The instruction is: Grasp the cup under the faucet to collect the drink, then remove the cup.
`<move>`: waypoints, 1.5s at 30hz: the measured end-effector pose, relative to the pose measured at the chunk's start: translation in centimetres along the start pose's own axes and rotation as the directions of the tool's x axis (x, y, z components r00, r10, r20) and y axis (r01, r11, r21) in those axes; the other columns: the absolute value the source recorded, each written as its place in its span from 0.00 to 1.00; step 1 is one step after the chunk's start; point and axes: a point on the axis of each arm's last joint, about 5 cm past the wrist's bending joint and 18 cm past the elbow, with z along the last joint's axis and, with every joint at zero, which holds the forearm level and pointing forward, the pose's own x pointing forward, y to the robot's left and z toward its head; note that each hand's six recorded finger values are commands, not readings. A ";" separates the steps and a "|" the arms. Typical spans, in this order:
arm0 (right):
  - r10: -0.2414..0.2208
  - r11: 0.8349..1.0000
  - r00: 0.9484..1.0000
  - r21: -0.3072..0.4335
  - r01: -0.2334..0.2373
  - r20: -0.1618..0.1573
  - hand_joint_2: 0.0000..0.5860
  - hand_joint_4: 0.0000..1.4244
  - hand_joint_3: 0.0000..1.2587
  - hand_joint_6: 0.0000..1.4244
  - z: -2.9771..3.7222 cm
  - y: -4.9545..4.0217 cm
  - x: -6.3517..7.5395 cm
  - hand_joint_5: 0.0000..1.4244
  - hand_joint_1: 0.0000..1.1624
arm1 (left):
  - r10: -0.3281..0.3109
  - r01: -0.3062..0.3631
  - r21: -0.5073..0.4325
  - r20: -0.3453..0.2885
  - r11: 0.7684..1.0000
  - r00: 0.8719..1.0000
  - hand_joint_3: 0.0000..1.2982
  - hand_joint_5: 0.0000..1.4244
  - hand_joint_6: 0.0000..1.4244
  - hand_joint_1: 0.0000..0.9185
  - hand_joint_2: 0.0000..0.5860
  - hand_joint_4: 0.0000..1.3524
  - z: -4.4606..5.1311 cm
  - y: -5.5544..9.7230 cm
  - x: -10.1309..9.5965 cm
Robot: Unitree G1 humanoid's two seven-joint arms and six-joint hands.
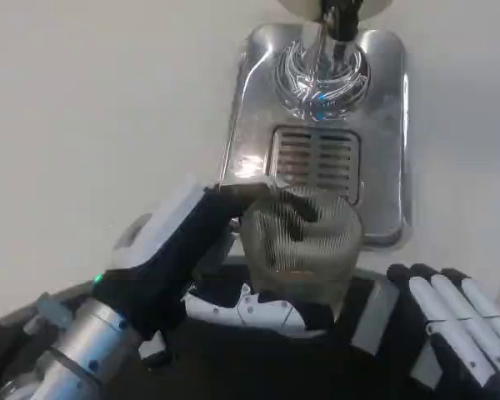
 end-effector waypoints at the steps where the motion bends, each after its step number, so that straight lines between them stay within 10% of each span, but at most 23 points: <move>1: 0.000 1.000 1.000 0.000 0.000 0.000 0.46 0.00 0.00 0.08 0.00 0.00 0.0 0.00 0.53 | 0.000 0.000 -0.001 -0.002 1.000 1.000 0.81 0.96 1.00 0.85 0.11 0.94 -0.01 0.0 0.0; 18: -0.005 1.000 1.000 0.009 0.005 -0.006 0.46 0.00 0.00 0.09 0.11 0.12 0.1 0.00 0.53 | 0.014 -0.013 0.040 -0.028 0.999 0.999 0.81 0.96 1.00 0.85 0.11 0.93 -0.55 0.0 0.7; 29: -0.022 1.000 1.000 0.012 0.022 -0.013 0.47 0.00 0.01 0.10 0.10 0.19 0.5 0.01 0.59 | 0.168 -0.165 0.037 -0.122 0.986 0.978 0.81 0.96 1.00 0.85 0.11 0.93 -3.55 0.7 4.5; 45: -0.038 0.999 0.998 0.028 0.040 -0.057 0.47 0.00 0.01 0.11 0.02 0.26 0.5 0.02 0.59 | 0.190 -0.190 0.006 -0.113 0.982 0.975 0.81 0.95 1.00 0.85 0.11 0.93 -5.22 -0.7 9.0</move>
